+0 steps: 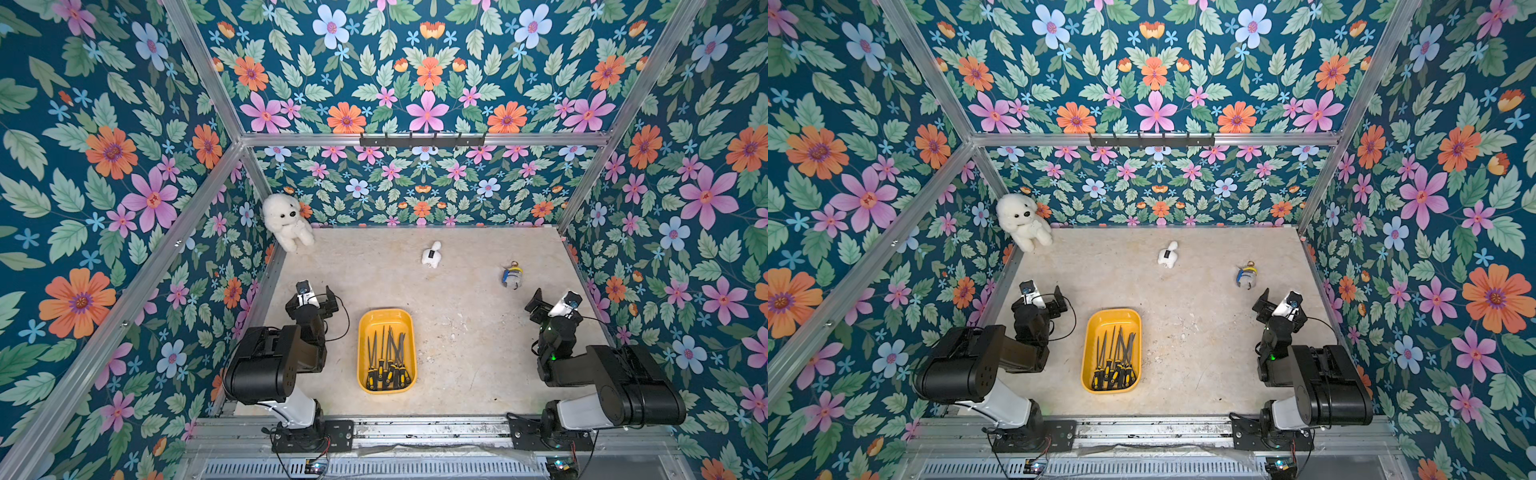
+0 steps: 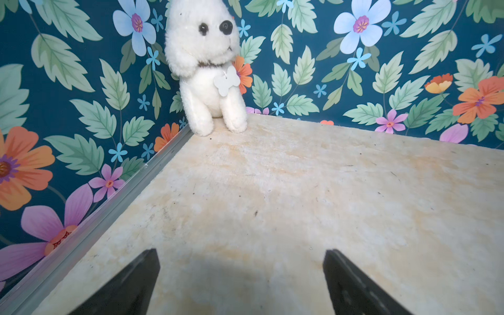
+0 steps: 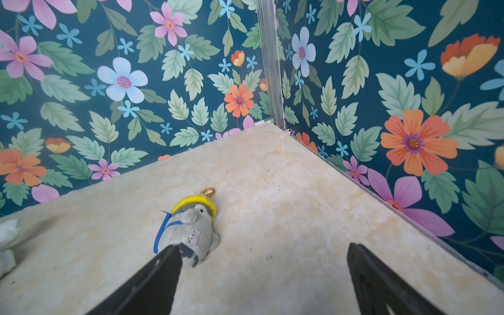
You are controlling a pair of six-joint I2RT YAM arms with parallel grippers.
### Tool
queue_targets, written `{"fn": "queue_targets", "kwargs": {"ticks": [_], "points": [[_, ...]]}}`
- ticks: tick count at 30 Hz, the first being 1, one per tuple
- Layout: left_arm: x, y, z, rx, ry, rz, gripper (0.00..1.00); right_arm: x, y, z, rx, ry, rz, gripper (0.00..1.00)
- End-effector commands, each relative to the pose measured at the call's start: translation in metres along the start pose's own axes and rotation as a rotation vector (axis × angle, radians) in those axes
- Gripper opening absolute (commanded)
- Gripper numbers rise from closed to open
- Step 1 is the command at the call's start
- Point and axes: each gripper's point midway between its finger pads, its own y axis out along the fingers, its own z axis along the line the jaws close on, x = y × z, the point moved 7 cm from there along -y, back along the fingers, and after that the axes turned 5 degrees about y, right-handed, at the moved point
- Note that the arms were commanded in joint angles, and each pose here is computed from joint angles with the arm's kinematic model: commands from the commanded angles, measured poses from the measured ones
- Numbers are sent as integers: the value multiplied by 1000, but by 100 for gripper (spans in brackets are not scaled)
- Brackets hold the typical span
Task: Put the file tool into the storage box
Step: Reset both arms
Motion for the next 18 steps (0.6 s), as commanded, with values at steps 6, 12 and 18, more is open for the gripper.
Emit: {"fn": "queue_targets", "kwargs": {"ticks": [6, 12, 18], "points": [[2, 1, 1, 20, 17, -6, 100, 6, -1, 2, 19, 9, -36, 99], [2, 1, 1, 21, 17, -6, 100, 6, -1, 3, 20, 9, -36, 99], [3, 1, 1, 21, 17, -7, 100, 6, 0, 3, 25, 10, -32, 100]]}}
